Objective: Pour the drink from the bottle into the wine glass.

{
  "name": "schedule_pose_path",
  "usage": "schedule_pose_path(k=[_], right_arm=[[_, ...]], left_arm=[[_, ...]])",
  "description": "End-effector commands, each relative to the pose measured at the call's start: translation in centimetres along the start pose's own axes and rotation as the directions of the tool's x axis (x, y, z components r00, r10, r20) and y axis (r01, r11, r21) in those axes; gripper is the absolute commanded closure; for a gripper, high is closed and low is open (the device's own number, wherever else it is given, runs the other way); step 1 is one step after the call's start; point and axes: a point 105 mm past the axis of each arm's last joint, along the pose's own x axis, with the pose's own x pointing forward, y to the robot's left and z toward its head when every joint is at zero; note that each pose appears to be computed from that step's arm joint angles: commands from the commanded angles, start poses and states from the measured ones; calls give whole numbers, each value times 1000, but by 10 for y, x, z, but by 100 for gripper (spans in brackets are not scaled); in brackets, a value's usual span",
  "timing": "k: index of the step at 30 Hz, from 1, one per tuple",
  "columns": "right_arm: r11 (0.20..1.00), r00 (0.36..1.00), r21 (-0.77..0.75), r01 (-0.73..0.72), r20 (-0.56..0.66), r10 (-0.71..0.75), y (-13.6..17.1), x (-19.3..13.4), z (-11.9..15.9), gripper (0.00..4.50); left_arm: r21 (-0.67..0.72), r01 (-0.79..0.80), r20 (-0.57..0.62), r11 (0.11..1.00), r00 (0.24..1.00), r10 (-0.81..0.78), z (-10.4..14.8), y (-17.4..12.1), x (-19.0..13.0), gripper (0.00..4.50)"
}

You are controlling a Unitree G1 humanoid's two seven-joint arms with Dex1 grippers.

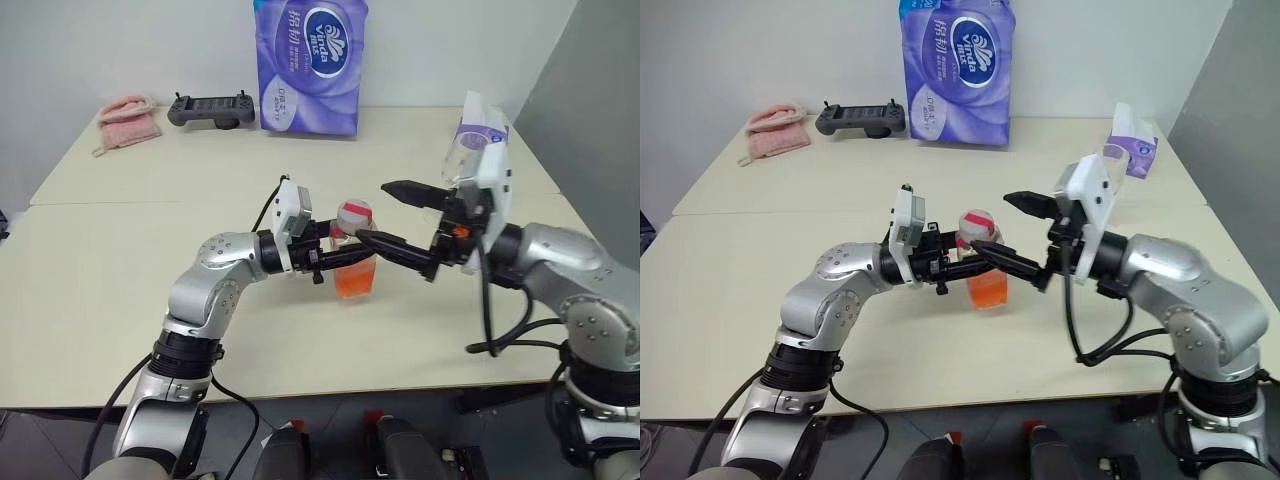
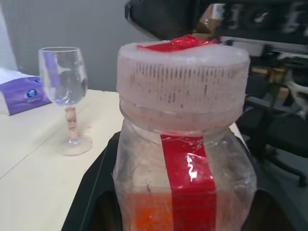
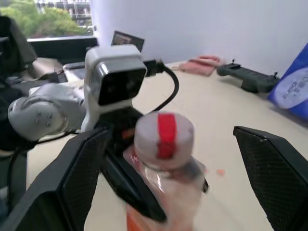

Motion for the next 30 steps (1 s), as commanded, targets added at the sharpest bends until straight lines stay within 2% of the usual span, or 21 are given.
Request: schedule_pose_path(k=[1,3,6,12,20,25,27,30], right_arm=[[996,998,-58,66,13,-65,3,8,6,3],[995,996,-51,85,22,-84,2,10,7,3],[994,995,-48,93,29,-92,0,12,9,60],[995,996,-44,92,27,-91,-2,12,9,272],[997,998,-45,64,9,-64,-2,13,4,272],[976,977,-60,-210,23,212,2,6,9,272],[945,950,-95,-313,-30,312,-4,2,1,272],[921,927,-111,-374,-69,368,-19,3,-4,272]], left_arm=[[64,8,43,998,999,-10,16,1,9,256],[68,9,50,998,999,-12,18,2,12,256],[74,13,52,997,998,-17,19,3,14,256],[76,14,50,997,999,-18,17,1,14,256],[75,15,55,997,998,-19,19,-1,14,256],[60,133,80,989,987,-137,29,-19,17,256],[70,187,74,980,979,-192,33,-27,18,256],[85,225,63,971,971,-230,36,-32,18,256]])
